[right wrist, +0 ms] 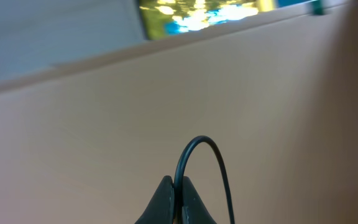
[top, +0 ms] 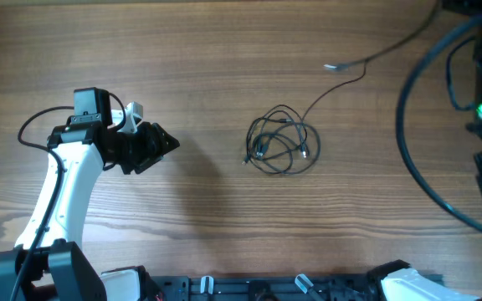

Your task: Untangle cables

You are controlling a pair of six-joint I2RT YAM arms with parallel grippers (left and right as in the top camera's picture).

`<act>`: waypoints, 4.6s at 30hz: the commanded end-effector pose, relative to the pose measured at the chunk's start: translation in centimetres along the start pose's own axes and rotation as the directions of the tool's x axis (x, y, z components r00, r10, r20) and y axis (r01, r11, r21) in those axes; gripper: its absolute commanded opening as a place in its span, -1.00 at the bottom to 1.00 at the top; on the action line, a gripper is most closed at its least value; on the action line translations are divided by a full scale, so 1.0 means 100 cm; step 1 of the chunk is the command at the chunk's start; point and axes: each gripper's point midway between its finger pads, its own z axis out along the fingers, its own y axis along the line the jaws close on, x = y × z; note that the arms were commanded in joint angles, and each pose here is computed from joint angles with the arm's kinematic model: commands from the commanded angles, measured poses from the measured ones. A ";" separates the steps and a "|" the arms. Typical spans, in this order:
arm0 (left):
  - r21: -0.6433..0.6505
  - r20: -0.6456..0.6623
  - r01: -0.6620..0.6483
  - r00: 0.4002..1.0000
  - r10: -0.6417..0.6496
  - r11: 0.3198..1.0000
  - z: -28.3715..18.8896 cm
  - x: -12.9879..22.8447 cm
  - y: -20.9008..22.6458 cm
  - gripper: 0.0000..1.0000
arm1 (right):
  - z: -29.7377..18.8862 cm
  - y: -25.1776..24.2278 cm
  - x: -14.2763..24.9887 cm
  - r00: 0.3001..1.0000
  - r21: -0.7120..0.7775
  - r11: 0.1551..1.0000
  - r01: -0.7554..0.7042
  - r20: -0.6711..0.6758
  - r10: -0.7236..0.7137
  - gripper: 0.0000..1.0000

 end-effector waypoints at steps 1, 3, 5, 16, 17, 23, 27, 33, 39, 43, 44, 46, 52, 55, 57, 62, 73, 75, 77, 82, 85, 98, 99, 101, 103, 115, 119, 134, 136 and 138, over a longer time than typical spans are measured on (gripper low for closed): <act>0.003 0.010 -0.004 1.000 0.003 1.000 -0.003 -0.001 -0.004 0.11 | 0.009 -0.054 0.014 0.973 0.357 0.905 0.231 -0.069 -0.221 -0.92; 0.002 0.006 -0.001 1.000 0.001 1.000 -0.003 0.001 -0.004 0.11 | 0.013 -0.072 0.025 0.949 0.473 0.823 0.314 -0.137 -0.283 -0.92; 0.000 0.003 0.002 1.000 -0.002 1.000 -0.003 0.001 -0.003 0.11 | 0.019 -0.096 0.040 0.917 0.587 0.705 0.398 -0.225 -0.330 -0.91; -0.005 -0.008 0.009 1.000 -0.010 1.000 -0.003 0.004 -0.002 0.11 | 0.000 -0.214 0.097 0.843 0.782 0.316 0.537 -0.482 -0.238 -0.91; -0.005 -0.009 0.009 1.000 -0.009 1.000 -0.003 0.004 -0.002 0.11 | -0.004 -0.222 0.109 0.845 0.775 0.337 0.534 -0.497 -0.198 -0.91; -0.006 -0.011 0.011 1.000 -0.011 1.000 -0.003 0.005 -0.002 0.11 | -0.020 -0.285 0.179 0.826 0.785 0.518 0.340 -0.513 0.235 -0.91; -0.006 -0.012 0.011 1.000 -0.011 1.000 -0.003 0.005 -0.002 0.11 | -0.038 -0.331 0.184 0.787 0.833 0.520 0.189 -0.446 0.427 -0.91; -0.006 -0.012 0.011 1.000 -0.011 1.000 -0.003 0.005 -0.002 0.11 | -0.091 -0.383 0.182 0.705 0.950 0.306 -0.062 -0.175 0.687 -0.91; -0.006 -0.011 0.011 1.000 -0.011 1.000 -0.003 0.005 -0.002 0.11 | -0.098 -0.387 0.181 0.621 0.929 0.321 -0.182 -0.145 0.771 -0.91; -0.006 -0.011 0.011 1.000 -0.011 1.000 -0.003 0.005 -0.002 0.11 | -0.062 -0.334 0.208 0.542 0.764 0.637 -0.107 -0.492 0.681 -0.91; -0.006 -0.012 0.011 1.000 -0.011 1.000 -0.003 0.005 -0.002 0.11 | -0.058 -0.323 0.217 0.520 0.733 0.675 -0.085 -0.545 0.658 -0.92; -0.006 -0.012 0.011 1.000 -0.011 1.000 -0.003 0.005 -0.002 0.11 | -0.051 -0.297 0.239 0.455 0.662 0.748 -0.045 -0.653 0.605 -0.91; -0.012 -0.028 0.006 1.000 -0.006 1.000 -0.003 0.009 0.000 0.11 | -0.069 -0.275 0.317 0.241 0.591 0.794 0.143 -0.799 0.551 -0.21; -0.012 -0.027 0.006 1.000 -0.006 1.000 -0.003 0.009 0.000 0.11 | -0.075 -0.271 0.344 0.170 0.585 0.804 0.112 -0.808 0.564 0.62; -0.011 -0.026 0.005 1.000 -0.006 1.000 -0.003 0.009 0.000 0.11 | -0.075 -0.257 0.358 0.114 0.551 0.834 0.034 -0.831 0.545 0.84; -0.011 -0.026 0.006 1.000 -0.006 1.000 -0.003 0.009 0.000 0.11 | -0.093 -0.231 0.390 -0.020 0.500 0.865 -0.044 -0.866 0.500 0.86; -0.012 -0.027 0.006 1.000 -0.006 1.000 -0.003 0.009 0.000 0.11 | -0.159 -0.213 0.505 -0.184 0.215 0.965 0.149 -0.953 0.241 0.56; -0.012 -0.027 0.006 1.000 -0.006 1.000 -0.003 0.009 0.000 0.11 | -0.157 -0.225 0.513 -0.144 0.188 0.955 0.232 -0.964 0.224 0.56; -0.012 -0.027 0.006 1.000 -0.006 1.000 -0.003 0.009 0.000 0.11 | -0.154 -0.232 0.516 -0.122 0.164 0.945 0.282 -0.971 0.205 0.56; -0.012 -0.027 0.006 1.000 -0.006 1.000 -0.003 0.009 0.000 0.11 | -0.151 -0.236 0.516 -0.105 0.154 0.939 0.308 -0.975 0.194 0.56; -0.012 -0.027 0.006 1.000 -0.006 1.000 -0.003 0.009 0.000 0.11 | -0.154 -0.236 0.516 -0.105 0.182 0.932 0.312 -0.969 0.224 0.53; -0.012 -0.028 0.007 1.000 -0.007 1.000 -0.003 0.009 0.000 0.11 | -0.184 -0.240 0.535 -0.149 0.212 0.922 0.323 -0.951 0.270 -0.73; -0.012 -0.029 0.007 1.000 -0.007 1.000 -0.003 0.010 0.000 0.11 | -0.182 -0.240 0.535 -0.141 0.221 0.920 0.324 -0.950 0.278 -0.92; -0.013 -0.030 0.008 1.000 -0.009 1.000 -0.003 0.010 0.000 0.11 | -0.177 -0.239 0.532 -0.124 0.239 0.916 0.323 -0.949 0.291 -0.91; -0.013 -0.030 0.009 0.999 -0.009 1.000 -0.003 0.010 0.000 0.11 | -0.162 -0.231 0.523 -0.100 0.247 0.926 0.284 -0.953 0.285 -0.91; -0.020 -0.047 0.019 0.999 -0.020 1.000 -0.003 0.014 0.002 0.11 | -0.002 -0.156 0.325 0.410 0.214 0.972 -0.100 -0.881 0.236 -0.91; -0.020 -0.047 0.020 0.999 -0.021 1.000 -0.003 0.014 0.002 0.11 | 0.013 -0.170 0.277 0.539 0.268 0.954 -0.138 -0.787 0.299 -0.91; -0.020 -0.047 0.020 0.999 -0.021 1.000 -0.003 0.014 0.002 0.11 | -0.039 -0.291 0.269 0.607 0.682 0.715 0.152 -0.636 0.477 -0.91; -0.020 -0.047 0.020 0.999 -0.021 1.000 -0.003 0.014 0.002 0.11 | -0.043 -0.295 0.269 0.607 0.692 0.699 0.180 -0.637 0.475 -0.91; -0.020 -0.047 0.020 0.999 -0.021 1.000 -0.003 0.014 0.002 0.11 | -0.044 -0.297 0.270 0.604 0.693 0.695 0.189 -0.640 0.474 -0.91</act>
